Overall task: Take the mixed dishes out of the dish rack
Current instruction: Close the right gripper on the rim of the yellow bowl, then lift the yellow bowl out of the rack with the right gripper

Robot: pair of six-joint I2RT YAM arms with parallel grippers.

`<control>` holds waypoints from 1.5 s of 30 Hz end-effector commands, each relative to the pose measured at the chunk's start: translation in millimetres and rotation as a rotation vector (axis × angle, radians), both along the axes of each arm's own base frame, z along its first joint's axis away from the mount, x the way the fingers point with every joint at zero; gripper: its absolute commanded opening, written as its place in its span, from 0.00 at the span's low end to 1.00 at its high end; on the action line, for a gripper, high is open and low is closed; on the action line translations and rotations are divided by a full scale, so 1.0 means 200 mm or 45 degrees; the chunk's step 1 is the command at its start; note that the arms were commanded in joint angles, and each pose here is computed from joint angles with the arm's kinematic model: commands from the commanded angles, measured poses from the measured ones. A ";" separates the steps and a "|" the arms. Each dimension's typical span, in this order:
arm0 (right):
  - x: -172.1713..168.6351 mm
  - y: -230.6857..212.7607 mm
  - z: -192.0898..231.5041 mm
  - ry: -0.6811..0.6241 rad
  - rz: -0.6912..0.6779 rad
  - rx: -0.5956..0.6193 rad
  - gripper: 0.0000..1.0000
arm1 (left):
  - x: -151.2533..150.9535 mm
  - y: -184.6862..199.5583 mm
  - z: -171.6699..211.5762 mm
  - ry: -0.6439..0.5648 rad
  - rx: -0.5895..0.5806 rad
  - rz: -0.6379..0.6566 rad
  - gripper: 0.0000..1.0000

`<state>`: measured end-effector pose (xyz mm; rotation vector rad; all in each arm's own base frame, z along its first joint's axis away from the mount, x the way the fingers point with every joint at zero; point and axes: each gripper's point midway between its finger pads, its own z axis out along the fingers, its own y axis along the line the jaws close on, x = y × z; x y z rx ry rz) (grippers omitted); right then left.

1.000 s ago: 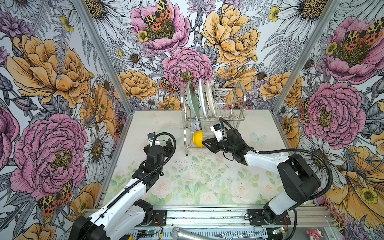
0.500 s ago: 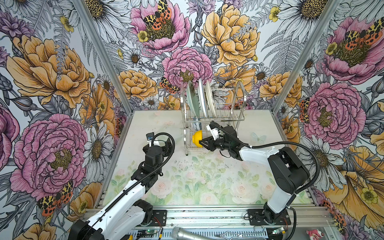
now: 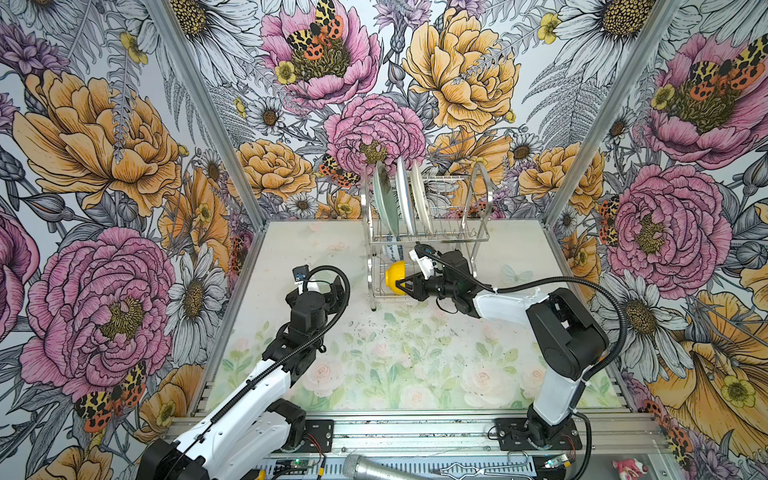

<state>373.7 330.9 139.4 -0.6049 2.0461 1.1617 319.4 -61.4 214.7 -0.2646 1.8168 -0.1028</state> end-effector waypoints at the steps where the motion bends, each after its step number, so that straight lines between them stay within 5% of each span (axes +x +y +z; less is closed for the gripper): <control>1: 0.04 0.04 0.06 -0.037 0.022 0.053 0.25 | -0.02 -0.01 -0.01 -0.006 0.006 -0.011 0.99; 21: 0.03 0.09 0.08 -0.055 0.071 0.096 0.00 | -0.02 0.01 -0.02 -0.004 0.008 0.005 0.99; 45: -0.14 0.20 0.25 -0.215 0.271 0.168 0.00 | -0.01 0.01 -0.01 -0.009 0.007 0.006 0.99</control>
